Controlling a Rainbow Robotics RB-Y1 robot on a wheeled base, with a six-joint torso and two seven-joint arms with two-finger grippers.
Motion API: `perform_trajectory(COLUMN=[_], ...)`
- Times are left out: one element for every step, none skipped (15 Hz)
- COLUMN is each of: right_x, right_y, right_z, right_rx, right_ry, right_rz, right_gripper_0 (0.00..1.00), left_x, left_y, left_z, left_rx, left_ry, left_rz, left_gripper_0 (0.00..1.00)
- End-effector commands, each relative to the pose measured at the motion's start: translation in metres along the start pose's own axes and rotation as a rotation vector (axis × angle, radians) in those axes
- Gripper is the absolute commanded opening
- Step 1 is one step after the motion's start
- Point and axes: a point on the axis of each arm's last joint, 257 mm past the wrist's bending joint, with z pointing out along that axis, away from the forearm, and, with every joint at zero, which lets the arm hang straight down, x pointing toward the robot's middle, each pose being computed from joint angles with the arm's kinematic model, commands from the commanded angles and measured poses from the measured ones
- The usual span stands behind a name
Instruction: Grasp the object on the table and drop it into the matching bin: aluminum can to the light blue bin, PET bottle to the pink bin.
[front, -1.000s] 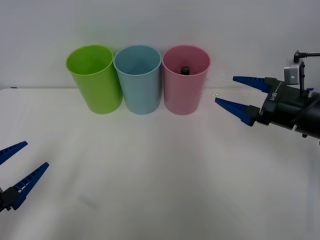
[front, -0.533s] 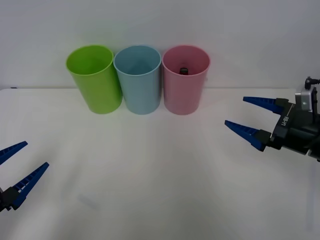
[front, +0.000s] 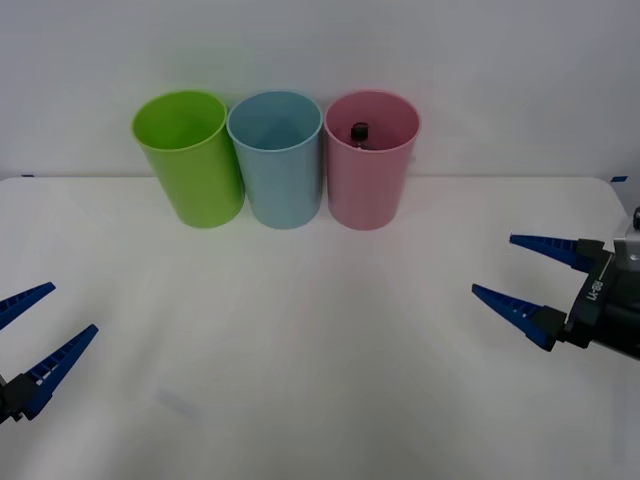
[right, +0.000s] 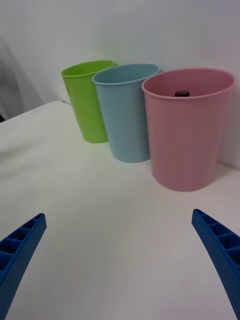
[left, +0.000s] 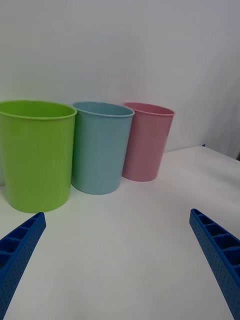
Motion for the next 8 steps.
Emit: perform_trajectory(right_x=[0.016,0.024,0.027,0.033,0.036,0.038,0.041,0.044], right_y=[0.0,-0.001,-0.002,-0.002,-0.002,-0.003,-0.004,-0.004], right_z=[-0.012,-0.018,-0.022,-0.028,-0.032,-0.036,-0.039,-0.043], right_rx=[0.022,0.036,0.044,0.056,0.064,0.076,0.09,0.103], right_ry=[0.026,0.037,0.041,0.043,0.042,0.04,0.033,0.03], right_rz=[0.014,0.021,0.023,0.032,0.039,0.035,0.032,0.026], right_gripper_0=[1.0,1.0,1.0,1.0,1.0,1.0,1.0,1.0], left_x=[0.0,0.0,0.0,0.0,0.0,0.0,0.0,0.0], left_y=[0.0,0.0,0.0,0.0,0.0,0.0,0.0,0.0], left_z=[0.0,0.0,0.0,0.0,0.0,0.0,0.0,0.0], left_rx=[0.0,0.0,0.0,0.0,0.0,0.0,0.0,0.0], left_ry=[0.0,0.0,0.0,0.0,0.0,0.0,0.0,0.0], left_rz=[0.0,0.0,0.0,0.0,0.0,0.0,0.0,0.0], left_gripper_0=[1.0,1.0,1.0,1.0,1.0,1.0,1.0,1.0])
